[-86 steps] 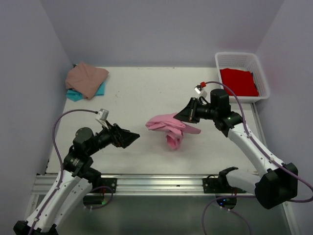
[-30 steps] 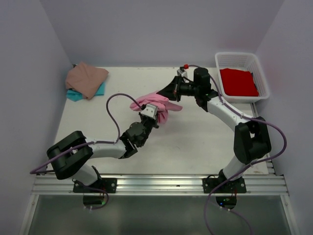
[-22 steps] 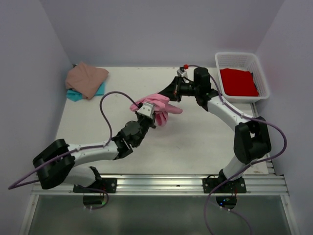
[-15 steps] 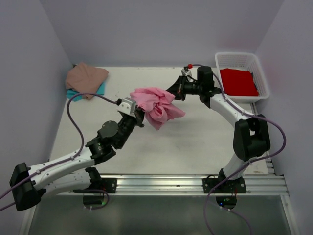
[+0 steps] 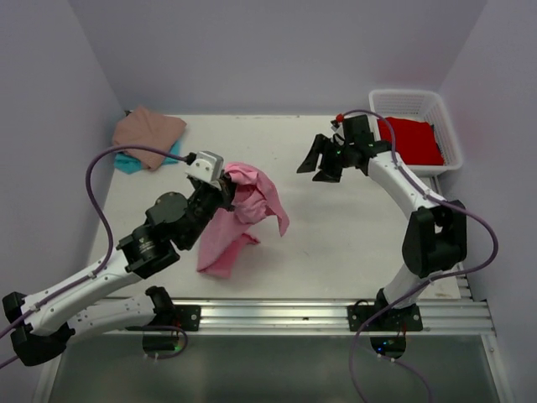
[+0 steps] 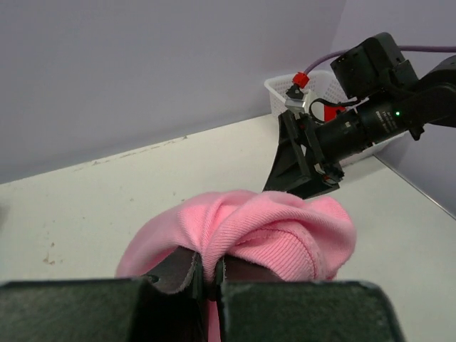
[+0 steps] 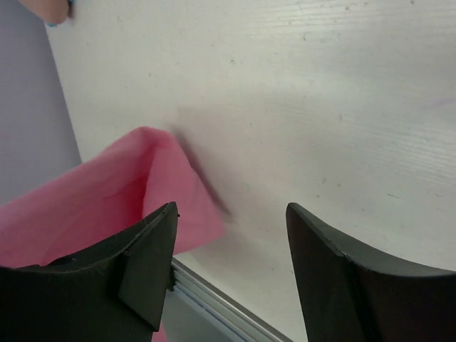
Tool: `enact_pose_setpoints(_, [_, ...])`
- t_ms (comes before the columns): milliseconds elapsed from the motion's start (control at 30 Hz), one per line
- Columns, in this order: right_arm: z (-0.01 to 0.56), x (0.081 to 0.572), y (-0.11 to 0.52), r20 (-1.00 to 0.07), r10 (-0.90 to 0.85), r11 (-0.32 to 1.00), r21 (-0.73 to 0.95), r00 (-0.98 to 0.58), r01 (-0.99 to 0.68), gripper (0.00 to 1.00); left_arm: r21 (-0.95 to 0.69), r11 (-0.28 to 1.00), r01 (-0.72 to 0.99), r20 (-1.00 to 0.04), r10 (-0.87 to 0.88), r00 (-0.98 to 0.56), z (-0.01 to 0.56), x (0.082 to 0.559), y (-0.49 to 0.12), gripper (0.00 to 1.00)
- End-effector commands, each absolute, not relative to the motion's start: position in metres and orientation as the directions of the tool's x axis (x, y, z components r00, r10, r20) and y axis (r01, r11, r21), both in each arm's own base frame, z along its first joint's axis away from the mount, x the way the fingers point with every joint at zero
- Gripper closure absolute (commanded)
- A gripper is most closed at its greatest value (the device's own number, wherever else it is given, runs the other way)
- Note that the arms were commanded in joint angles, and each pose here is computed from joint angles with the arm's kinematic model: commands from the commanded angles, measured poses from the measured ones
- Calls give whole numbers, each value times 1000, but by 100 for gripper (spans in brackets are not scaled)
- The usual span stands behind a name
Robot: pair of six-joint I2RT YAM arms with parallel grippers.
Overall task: Fold and stack the t-shirts
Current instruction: Move the tshirt to the center of the board
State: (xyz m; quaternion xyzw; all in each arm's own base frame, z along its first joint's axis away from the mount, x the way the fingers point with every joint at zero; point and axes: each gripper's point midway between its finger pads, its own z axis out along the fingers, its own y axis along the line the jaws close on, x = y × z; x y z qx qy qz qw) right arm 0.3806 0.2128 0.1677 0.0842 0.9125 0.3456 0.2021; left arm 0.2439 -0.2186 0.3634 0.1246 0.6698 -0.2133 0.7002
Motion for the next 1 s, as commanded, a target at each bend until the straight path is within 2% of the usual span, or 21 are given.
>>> enact_pose_setpoints(0, [177, 353, 187, -404, 219, 834, 550, -888, -45, 34, -67, 872, 484, -994, -101, 44, 392, 242, -220, 100])
enact_pose_setpoints(133, [168, 319, 219, -386, 170, 780, 615, -907, -116, 37, -57, 869, 492, -991, -109, 77, 427, 241, -219, 100])
enact_pose_setpoints(167, [151, 305, 221, -347, 161, 775, 625, -924, -99, 38, -55, 868, 493, -990, -111, 86, 433, 241, -218, 100])
enact_pose_setpoints(233, [152, 290, 241, -338, 140, 708, 692, -931, -145, 41, -54, 868, 493, -987, -122, 106, 449, 239, -215, 100])
enact_pose_setpoints(267, [134, 276, 242, -290, 132, 696, 708, -948, -120, 42, -51, 867, 496, -986, -123, 113, 455, 238, -214, 100])
enact_pose_setpoints(400, [107, 255, 264, -233, 88, 651, 749, -968, -121, 46, -53, 864, 501, -981, -138, 135, 478, 235, -210, 100])
enact_pose_setpoints(467, [94, 254, 276, -217, 69, 640, 759, -974, -123, 46, -52, 867, 496, -982, -135, 133, 479, 235, -210, 100])
enact_pose_setpoints(600, [81, 251, 303, -199, 23, 613, 777, -980, -144, 54, -57, 866, 497, -984, -132, 118, 474, 235, -210, 100])
enact_pose_setpoints(967, [43, 268, 336, -150, 51, 644, 760, -987, -82, 57, -109, 864, 491, -976, -187, 111, 471, 226, -195, 100])
